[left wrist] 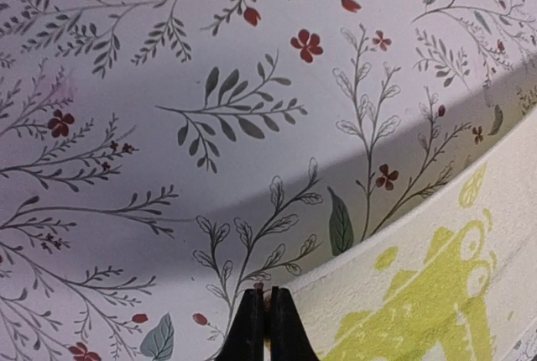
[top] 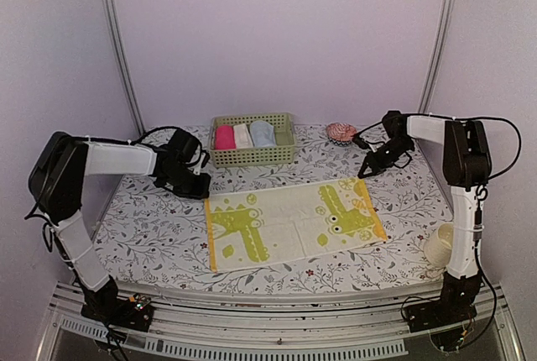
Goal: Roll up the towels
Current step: Pick up the towel from the center of the board, then fold the towel at the center of the board.
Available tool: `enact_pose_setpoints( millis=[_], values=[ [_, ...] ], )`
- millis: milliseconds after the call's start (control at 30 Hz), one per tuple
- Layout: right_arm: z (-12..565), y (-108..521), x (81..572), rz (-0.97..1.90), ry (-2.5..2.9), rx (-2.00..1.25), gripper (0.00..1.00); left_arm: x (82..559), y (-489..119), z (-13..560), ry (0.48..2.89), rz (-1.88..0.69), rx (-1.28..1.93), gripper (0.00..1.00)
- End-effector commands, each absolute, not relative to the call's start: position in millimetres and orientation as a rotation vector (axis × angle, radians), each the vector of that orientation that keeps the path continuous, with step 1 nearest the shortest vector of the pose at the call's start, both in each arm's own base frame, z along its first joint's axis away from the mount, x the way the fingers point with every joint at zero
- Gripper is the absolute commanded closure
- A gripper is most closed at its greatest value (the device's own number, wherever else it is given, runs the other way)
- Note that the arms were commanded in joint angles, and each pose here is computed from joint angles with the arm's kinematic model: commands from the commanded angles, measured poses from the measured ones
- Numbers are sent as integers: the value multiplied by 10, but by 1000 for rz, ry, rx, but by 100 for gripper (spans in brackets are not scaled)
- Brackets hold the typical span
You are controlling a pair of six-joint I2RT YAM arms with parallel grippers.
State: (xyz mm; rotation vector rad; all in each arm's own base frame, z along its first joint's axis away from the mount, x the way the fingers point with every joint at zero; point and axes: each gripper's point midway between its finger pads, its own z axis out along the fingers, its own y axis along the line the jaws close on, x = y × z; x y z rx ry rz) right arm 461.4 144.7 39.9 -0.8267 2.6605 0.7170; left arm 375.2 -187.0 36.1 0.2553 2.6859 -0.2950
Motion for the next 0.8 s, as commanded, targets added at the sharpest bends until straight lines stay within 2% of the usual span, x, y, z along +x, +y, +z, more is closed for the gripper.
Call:
enact_pose_setpoints(
  millis=[0, 400, 767],
  values=[
    [747, 1381, 4784, 666, 2534, -858, 97, 3991, -1814, 860, 2523, -272, 243, 100],
    [1185, 1481, 4820, 662, 2332, -942, 97, 4047, -1892, 1297, 2386, -333, 295, 100],
    [1079, 1388, 4815, 586, 2356, -956, 97, 3925, -1950, 1314, 2404, -405, 312, 100]
  ],
)
